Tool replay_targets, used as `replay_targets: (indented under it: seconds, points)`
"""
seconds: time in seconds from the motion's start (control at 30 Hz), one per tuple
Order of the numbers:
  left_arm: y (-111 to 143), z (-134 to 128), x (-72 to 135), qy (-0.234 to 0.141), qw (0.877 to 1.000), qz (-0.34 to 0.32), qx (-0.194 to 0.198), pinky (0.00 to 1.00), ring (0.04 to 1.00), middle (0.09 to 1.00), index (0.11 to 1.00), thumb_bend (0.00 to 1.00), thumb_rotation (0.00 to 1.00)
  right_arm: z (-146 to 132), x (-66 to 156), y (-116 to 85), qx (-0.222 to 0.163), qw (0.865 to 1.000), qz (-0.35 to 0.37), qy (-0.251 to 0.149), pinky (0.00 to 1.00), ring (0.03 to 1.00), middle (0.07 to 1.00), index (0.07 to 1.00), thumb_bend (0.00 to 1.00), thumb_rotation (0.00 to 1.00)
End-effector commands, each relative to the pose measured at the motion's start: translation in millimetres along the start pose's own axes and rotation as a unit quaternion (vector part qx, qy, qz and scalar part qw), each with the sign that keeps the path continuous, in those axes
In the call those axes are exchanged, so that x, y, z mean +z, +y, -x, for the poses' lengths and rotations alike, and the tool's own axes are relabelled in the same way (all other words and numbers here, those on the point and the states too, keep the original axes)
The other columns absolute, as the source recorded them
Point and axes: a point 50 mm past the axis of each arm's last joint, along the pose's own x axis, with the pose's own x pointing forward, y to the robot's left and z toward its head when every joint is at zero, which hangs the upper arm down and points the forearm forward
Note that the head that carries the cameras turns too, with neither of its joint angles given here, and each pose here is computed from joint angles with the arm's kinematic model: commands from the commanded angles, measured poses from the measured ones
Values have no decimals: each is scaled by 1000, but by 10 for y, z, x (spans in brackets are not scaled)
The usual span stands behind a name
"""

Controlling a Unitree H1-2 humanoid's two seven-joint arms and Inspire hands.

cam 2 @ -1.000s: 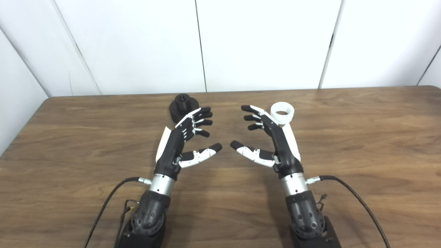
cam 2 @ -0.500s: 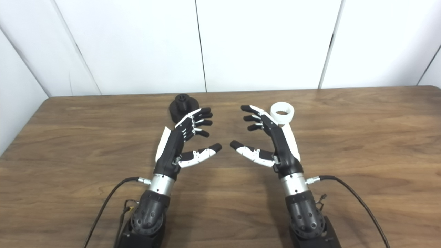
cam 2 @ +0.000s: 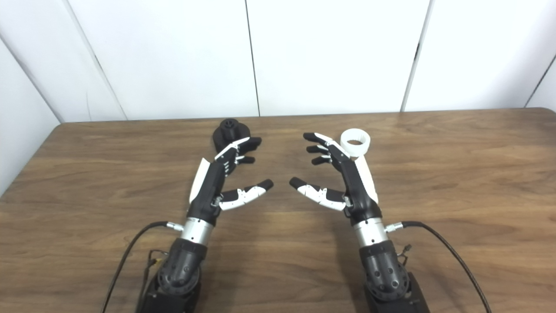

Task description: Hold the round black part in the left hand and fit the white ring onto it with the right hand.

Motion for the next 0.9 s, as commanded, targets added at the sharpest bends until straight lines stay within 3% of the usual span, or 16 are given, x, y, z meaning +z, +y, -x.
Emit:
replay_targets:
  seconds: [0.0,0.33,0.53,0.73,0.87]
  points:
    - [94,-173,197,-41,999,-9,5,734,845,836,768,656,170,295,-199,124,9,999,-8,41,636,754,824,789,643,305]
    - [335,-205,269,-41,998,-47,-4,711,834,839,769,676,171,284,-193,132,7,999,-10,38,631,749,819,788,650,298]
    - [557,-252,348,-43,996,-82,0,756,848,839,780,678,169,281,-193,126,7,999,-12,40,645,753,823,797,641,283]
    - [759,-320,417,-47,984,-169,13,780,838,832,784,677,191,280,-194,130,7,999,-13,38,648,758,827,794,636,287]
    - [867,-370,448,-42,980,-191,22,751,839,837,790,679,196,285,-195,130,6,999,-13,39,649,759,825,793,642,286]
